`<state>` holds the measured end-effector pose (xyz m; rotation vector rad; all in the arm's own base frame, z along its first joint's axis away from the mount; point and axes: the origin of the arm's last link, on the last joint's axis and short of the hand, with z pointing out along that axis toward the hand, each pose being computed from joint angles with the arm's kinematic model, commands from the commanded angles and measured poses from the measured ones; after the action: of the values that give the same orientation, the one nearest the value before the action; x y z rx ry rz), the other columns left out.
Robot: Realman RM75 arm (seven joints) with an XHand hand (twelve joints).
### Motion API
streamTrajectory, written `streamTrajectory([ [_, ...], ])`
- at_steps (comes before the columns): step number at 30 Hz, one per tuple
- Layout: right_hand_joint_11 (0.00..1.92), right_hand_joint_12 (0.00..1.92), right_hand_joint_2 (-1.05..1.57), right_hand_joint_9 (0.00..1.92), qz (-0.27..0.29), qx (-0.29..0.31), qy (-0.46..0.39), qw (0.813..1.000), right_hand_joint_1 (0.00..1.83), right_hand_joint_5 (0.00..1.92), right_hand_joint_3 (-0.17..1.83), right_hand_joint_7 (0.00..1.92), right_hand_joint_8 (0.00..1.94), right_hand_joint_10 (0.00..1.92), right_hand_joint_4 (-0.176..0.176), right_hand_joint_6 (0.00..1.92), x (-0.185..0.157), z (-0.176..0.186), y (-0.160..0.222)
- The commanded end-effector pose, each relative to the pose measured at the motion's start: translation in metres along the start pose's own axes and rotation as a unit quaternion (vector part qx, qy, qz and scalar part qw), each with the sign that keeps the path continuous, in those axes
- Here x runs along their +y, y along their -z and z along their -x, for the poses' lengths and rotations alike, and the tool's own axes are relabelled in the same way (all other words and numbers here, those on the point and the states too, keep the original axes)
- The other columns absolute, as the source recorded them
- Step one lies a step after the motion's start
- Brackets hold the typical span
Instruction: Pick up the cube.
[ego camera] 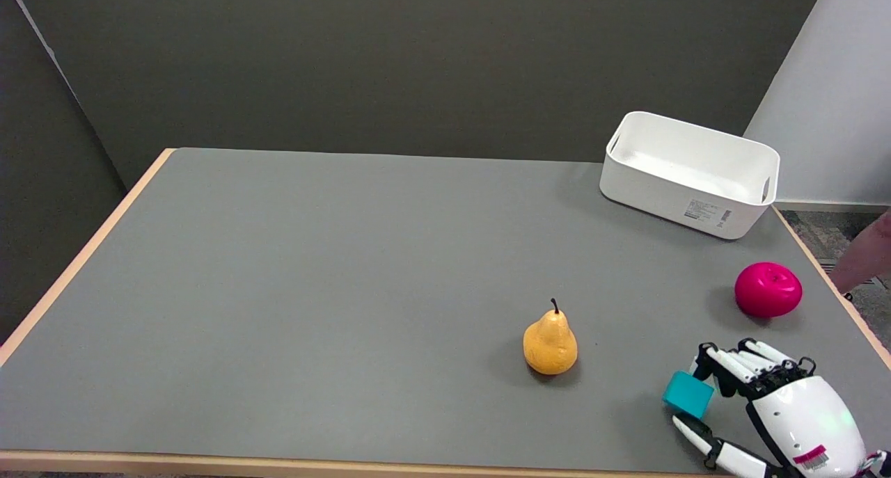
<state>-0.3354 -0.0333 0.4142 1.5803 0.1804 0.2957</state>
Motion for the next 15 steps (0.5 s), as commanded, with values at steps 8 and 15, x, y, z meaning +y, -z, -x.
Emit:
streamTrajectory([
  [8, 0.65, 1.92, 0.93, 0.88, -0.042, 0.129, 0.093, 0.986, 0.97, 0.75, 0.71, 0.89, 1.79, 1.92, 0.019, 1.55, 0.037, -0.073, -0.087],
  [15, 0.66, 1.92, 0.93, 0.89, -0.027, 0.151, 0.132, 0.979, 0.97, 0.74, 0.71, 0.90, 1.80, 1.92, 0.021, 1.56, 0.062, -0.095, -0.140],
])
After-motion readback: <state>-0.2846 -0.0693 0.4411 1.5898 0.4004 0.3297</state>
